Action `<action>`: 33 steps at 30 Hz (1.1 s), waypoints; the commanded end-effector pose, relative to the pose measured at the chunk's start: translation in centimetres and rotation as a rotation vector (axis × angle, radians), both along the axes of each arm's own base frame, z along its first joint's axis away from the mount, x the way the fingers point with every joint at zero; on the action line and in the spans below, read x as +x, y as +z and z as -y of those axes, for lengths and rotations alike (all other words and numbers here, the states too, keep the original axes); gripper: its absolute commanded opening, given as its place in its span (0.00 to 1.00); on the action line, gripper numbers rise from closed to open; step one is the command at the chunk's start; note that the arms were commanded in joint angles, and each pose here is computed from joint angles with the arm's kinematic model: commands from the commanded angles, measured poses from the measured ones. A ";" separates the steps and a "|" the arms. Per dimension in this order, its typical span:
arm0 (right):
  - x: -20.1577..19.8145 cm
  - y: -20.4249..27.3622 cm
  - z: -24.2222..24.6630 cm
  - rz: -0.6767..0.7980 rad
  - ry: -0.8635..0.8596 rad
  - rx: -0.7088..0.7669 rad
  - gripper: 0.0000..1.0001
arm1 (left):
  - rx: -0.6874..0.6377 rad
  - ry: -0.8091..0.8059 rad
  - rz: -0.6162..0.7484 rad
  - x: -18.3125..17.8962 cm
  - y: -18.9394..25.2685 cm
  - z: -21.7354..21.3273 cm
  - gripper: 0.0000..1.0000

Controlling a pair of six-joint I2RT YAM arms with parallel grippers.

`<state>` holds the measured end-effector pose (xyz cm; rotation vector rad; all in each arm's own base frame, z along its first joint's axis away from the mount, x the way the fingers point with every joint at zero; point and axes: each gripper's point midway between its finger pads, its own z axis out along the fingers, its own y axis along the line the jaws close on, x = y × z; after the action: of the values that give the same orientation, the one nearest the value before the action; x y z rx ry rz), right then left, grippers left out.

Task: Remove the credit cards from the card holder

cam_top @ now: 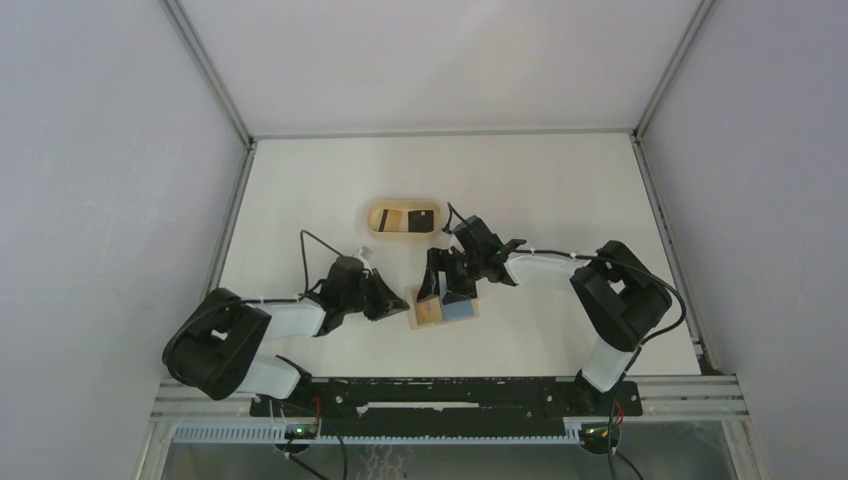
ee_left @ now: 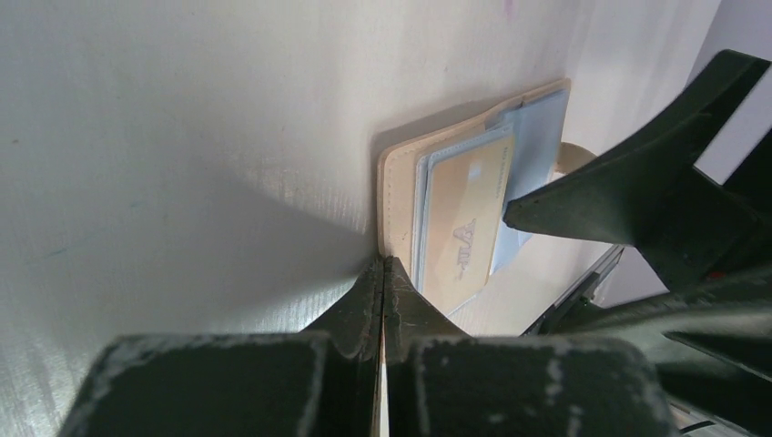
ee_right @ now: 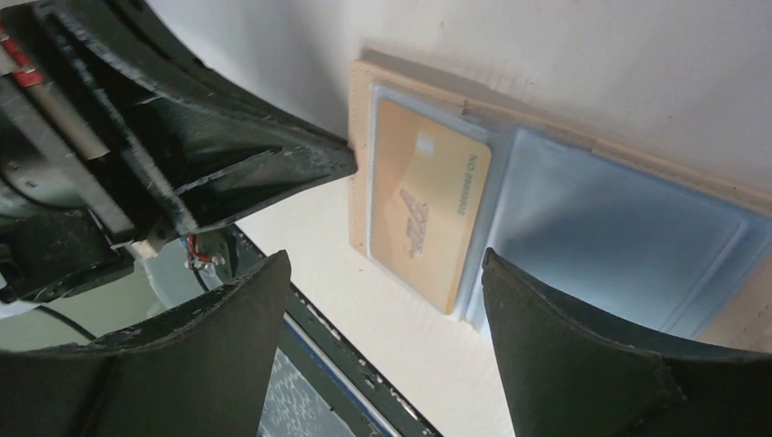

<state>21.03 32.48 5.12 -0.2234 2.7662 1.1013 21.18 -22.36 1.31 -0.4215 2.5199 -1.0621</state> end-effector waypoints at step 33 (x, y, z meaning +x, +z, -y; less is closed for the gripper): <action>-0.1 2.2 -5.4 -0.049 0.084 0.275 0.83 | 0.044 0.010 0.022 1.1 0.0 -0.2 0.00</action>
<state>20.97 35.29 5.59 -0.1977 2.7301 1.3632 22.10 -21.96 1.29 -0.4396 2.5024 -1.0226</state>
